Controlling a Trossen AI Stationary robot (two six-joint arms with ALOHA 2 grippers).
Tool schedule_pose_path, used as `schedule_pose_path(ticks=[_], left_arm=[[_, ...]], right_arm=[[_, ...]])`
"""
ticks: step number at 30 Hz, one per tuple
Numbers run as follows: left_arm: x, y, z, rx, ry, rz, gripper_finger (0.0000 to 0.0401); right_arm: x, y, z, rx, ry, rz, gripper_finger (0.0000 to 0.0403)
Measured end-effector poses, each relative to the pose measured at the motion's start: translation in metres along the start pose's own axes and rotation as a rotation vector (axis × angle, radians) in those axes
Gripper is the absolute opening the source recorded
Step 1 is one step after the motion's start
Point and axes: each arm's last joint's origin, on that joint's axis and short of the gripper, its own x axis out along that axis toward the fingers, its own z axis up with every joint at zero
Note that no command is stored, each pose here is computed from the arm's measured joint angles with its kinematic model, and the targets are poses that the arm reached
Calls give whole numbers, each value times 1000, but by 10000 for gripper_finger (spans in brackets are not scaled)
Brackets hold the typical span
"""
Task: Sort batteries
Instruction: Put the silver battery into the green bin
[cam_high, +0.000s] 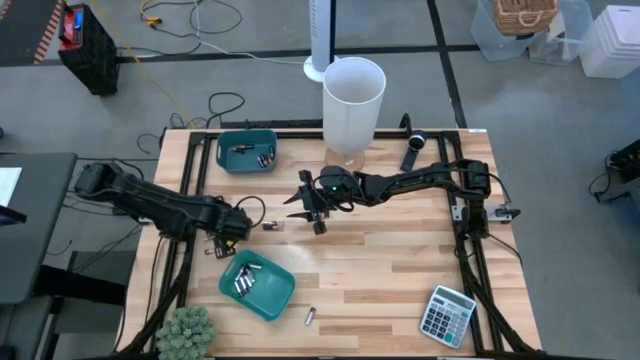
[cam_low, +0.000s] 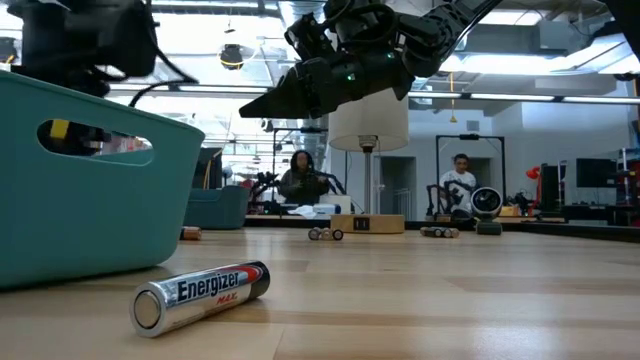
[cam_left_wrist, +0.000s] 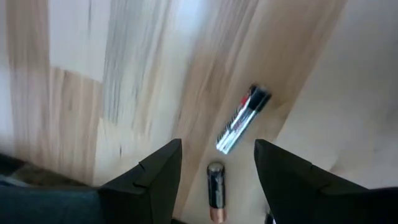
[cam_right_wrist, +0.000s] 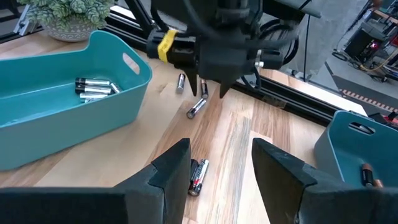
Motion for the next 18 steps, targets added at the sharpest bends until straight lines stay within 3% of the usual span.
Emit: schedule_pose_path(ticks=[18], left_arm=[[32,-8,23,-2,92,-6,197]], right_arm=[[0,1,0,1,6,4,189]])
